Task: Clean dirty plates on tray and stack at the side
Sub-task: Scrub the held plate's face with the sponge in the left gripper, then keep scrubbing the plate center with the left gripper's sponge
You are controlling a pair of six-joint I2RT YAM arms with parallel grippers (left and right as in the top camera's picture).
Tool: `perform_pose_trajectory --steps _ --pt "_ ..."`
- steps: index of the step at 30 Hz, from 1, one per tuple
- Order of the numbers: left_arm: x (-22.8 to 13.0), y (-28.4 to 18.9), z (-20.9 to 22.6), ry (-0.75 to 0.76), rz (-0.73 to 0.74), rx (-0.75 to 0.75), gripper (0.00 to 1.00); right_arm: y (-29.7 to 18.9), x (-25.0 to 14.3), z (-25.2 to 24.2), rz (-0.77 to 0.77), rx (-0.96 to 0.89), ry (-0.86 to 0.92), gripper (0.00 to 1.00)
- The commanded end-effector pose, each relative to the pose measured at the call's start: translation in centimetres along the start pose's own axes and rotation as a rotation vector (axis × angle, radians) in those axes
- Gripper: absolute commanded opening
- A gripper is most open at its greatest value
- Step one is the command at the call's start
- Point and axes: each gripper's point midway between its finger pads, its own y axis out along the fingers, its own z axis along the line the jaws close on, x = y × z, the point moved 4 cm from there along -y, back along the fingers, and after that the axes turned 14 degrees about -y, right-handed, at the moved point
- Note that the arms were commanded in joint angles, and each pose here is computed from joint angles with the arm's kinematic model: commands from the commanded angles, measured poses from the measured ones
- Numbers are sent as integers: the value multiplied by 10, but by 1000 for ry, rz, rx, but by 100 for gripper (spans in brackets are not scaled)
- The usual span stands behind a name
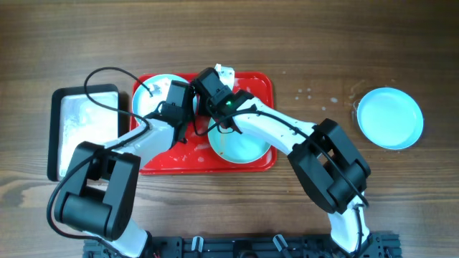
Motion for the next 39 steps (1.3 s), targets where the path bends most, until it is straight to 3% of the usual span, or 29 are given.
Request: perform_pose_trajectory --steps 1,5,9,12,14,20,25,30,33,36,39 --pt "-1 13 51 47 -156 271 4 -5 -2 21 -1 50 -33 4" --pt "1 12 44 46 -153 250 4 -5 0 26 -5 79 -37 4" --pt "-22 15 38 55 10 183 4 -7 9 39 -39 170 -51 7" --pt "-44 13 39 43 154 157 4 -9 23 46 -79 255 -79 34" --pt "-52 11 42 47 211 159 4 -9 32 43 -102 280 -79 43" --pt "-72 5 44 52 349 141 4 15 30 33 -50 380 -74 52" --pt "-82 -4 34 37 460 62 4 31 13 39 9 472 -129 51" --pt "-82 -14 32 25 562 -10 4 35 8 36 28 461 -152 43" --pt "-73 -17 38 -14 573 -5 4 39 4 35 41 454 -151 29" --pt "-69 -18 40 -57 605 -27 4 48 -4 32 62 443 -148 4" --pt "-71 -20 38 -68 636 -48 4 52 -8 31 74 438 -145 4"
